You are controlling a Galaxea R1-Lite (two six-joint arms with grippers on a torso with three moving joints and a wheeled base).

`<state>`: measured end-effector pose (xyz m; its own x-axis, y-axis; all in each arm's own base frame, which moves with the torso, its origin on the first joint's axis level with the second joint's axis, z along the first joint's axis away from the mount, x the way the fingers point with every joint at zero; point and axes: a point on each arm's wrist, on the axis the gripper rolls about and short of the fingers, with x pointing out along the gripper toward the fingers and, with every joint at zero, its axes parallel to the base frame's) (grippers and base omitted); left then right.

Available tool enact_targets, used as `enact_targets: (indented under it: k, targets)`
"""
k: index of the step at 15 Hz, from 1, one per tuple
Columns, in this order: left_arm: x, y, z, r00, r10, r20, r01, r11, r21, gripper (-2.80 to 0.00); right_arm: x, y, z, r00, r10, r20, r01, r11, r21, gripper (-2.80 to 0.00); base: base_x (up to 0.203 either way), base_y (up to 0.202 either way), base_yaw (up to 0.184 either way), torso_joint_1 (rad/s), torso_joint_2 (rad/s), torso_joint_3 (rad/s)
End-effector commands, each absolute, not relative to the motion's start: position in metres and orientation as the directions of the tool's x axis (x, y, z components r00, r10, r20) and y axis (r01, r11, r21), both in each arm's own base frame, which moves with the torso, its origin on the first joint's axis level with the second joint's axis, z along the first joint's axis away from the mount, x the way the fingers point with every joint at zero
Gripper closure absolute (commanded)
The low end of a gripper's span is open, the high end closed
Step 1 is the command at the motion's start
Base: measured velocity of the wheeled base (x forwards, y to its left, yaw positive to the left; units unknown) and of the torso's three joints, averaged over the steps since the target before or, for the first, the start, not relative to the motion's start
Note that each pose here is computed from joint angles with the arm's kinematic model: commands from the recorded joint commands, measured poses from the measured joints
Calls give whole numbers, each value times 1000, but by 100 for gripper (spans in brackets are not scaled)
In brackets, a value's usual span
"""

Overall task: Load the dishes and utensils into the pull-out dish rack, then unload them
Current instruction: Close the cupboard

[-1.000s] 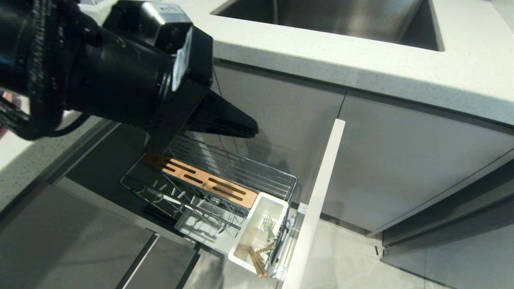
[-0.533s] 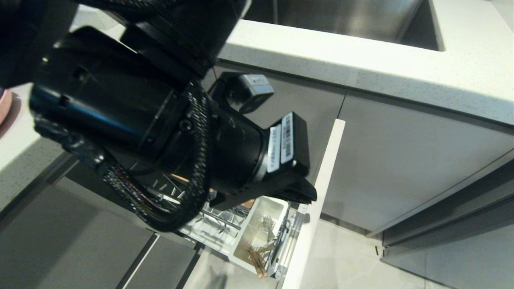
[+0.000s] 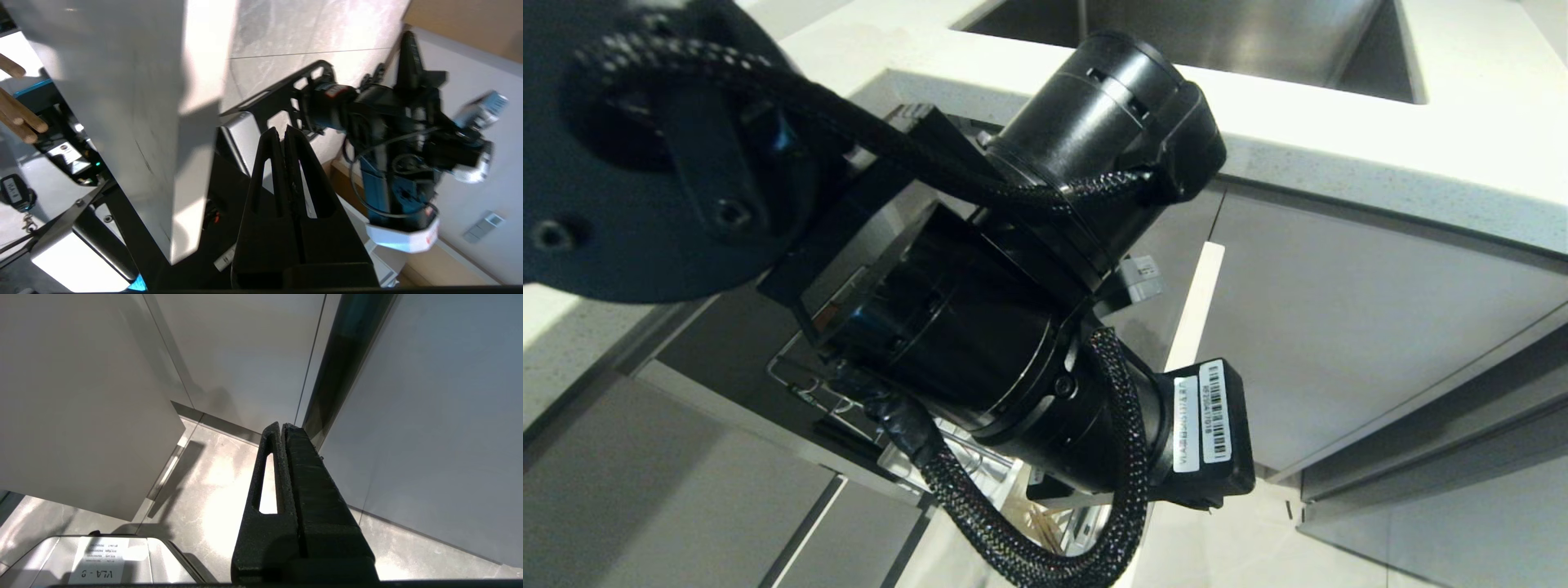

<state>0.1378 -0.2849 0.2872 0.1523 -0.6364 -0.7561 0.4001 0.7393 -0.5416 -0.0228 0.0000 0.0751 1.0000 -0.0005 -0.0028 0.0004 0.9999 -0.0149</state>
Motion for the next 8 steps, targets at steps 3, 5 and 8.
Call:
enact_targets:
  k: [3,5,8]
  targets:
    - [142,-291,276,184,-580,-793,384,785,-485,0,-23,0,75,1000,-1,-3,1,1000,-15,0,0,0,0,0,0,0]
    - [143,-290,274,238,-538,-808,392,815,-427,0,-23,0,75,1000,0,-3,0,1000,-15,0,0,0,0,0,0,0]
    - [143,-288,276,276,-523,-807,389,828,-403,0,-23,0,75,1000,-1,-3,1,1000,-15,0,0,0,0,0,0,0]
